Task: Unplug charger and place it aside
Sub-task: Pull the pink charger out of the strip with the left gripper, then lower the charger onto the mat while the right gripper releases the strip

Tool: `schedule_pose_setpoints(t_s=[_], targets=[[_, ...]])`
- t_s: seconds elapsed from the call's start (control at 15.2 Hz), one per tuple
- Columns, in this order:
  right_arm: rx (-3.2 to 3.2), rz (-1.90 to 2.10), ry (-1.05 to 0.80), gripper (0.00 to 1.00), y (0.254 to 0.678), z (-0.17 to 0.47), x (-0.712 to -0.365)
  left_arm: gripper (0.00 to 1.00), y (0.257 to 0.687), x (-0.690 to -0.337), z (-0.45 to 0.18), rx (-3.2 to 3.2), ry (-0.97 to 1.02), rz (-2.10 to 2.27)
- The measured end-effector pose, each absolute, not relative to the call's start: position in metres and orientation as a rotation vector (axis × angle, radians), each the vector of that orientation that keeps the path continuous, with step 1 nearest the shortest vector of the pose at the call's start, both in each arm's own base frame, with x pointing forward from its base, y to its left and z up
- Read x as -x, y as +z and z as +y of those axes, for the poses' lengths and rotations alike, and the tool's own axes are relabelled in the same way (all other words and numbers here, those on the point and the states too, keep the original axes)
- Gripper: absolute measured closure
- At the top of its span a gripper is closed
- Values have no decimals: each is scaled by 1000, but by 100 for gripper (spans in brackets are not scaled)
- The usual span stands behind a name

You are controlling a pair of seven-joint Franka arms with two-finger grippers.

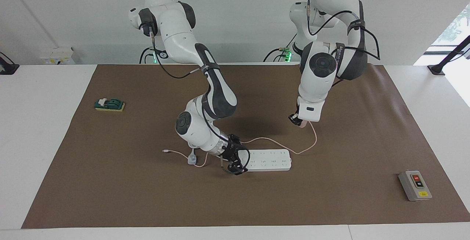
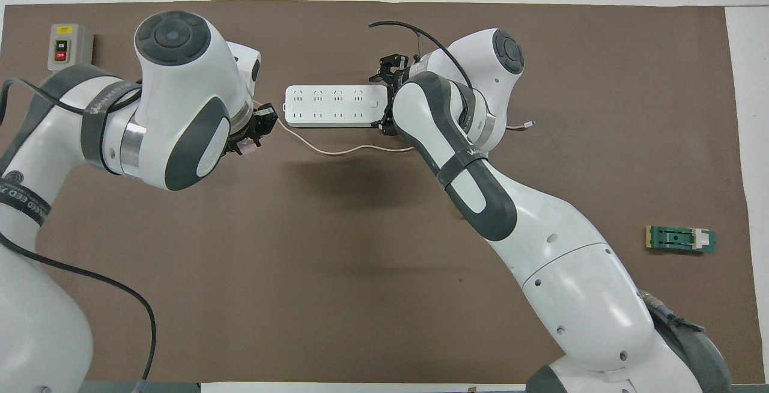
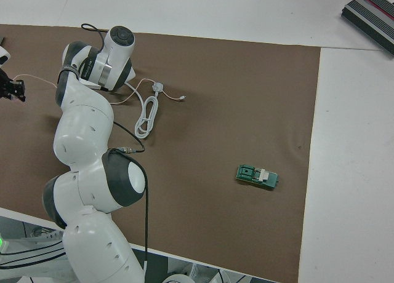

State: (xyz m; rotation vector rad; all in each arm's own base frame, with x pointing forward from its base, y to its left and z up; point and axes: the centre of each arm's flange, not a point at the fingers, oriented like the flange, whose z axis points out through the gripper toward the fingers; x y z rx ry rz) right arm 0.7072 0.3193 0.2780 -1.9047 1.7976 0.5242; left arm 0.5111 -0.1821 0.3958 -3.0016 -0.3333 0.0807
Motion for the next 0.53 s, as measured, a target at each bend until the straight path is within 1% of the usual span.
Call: schedule_pose_setpoints(t_s=[0.13, 0.26, 0.4, 0.53], targets=[[1903, 1798, 507, 0, 286, 311, -711, 69, 386, -488, -172, 3005, 99, -261], [1920, 1790, 462, 0, 297, 298, -717, 69, 373, -473, -162, 3012, 101, -207], [1998, 1768, 405, 0, 305, 293, -718, 69, 360, -465, -150, 3017, 117, -148], [2121, 1710, 365, 0, 317, 293, -713, 69, 354, -465, -136, 3021, 129, -102]])
